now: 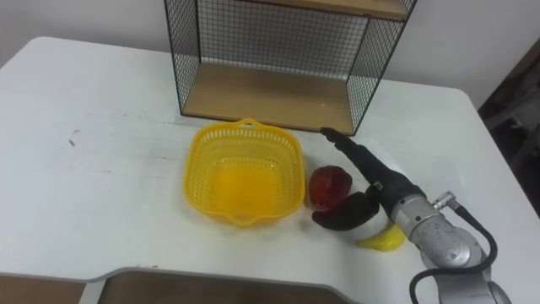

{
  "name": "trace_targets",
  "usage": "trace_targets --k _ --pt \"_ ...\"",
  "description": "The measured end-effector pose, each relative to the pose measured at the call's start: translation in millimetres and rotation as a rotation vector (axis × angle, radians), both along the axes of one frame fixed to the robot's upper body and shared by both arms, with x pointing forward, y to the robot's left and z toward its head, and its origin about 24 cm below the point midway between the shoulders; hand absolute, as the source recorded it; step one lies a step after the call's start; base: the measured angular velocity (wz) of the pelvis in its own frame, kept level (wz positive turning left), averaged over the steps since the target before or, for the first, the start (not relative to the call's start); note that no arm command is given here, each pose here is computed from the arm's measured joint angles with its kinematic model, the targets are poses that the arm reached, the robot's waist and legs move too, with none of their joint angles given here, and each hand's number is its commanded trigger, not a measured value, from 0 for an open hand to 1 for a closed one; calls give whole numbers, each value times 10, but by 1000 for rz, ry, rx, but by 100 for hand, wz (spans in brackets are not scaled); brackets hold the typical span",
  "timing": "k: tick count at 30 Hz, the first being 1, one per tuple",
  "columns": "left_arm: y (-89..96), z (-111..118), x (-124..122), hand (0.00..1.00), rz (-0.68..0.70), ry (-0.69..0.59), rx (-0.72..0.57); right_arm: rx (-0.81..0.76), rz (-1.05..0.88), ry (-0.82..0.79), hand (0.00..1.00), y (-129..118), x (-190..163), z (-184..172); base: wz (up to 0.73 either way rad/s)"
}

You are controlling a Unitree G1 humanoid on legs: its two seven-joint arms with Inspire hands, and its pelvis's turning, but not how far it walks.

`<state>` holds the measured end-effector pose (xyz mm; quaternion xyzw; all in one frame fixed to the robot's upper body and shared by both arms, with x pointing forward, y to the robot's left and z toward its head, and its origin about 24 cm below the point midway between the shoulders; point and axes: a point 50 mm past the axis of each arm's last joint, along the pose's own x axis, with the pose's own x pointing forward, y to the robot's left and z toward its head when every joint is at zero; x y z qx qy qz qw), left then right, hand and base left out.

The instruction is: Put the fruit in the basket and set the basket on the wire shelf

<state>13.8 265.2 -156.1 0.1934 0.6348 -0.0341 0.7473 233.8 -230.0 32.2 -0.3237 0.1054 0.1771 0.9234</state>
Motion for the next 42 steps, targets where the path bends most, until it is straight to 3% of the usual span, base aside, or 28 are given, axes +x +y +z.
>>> trace_targets --k 42 --pt "6 -1 -40 0 2 21 -7 7 -88 158 0 -159 -95 -369 0"
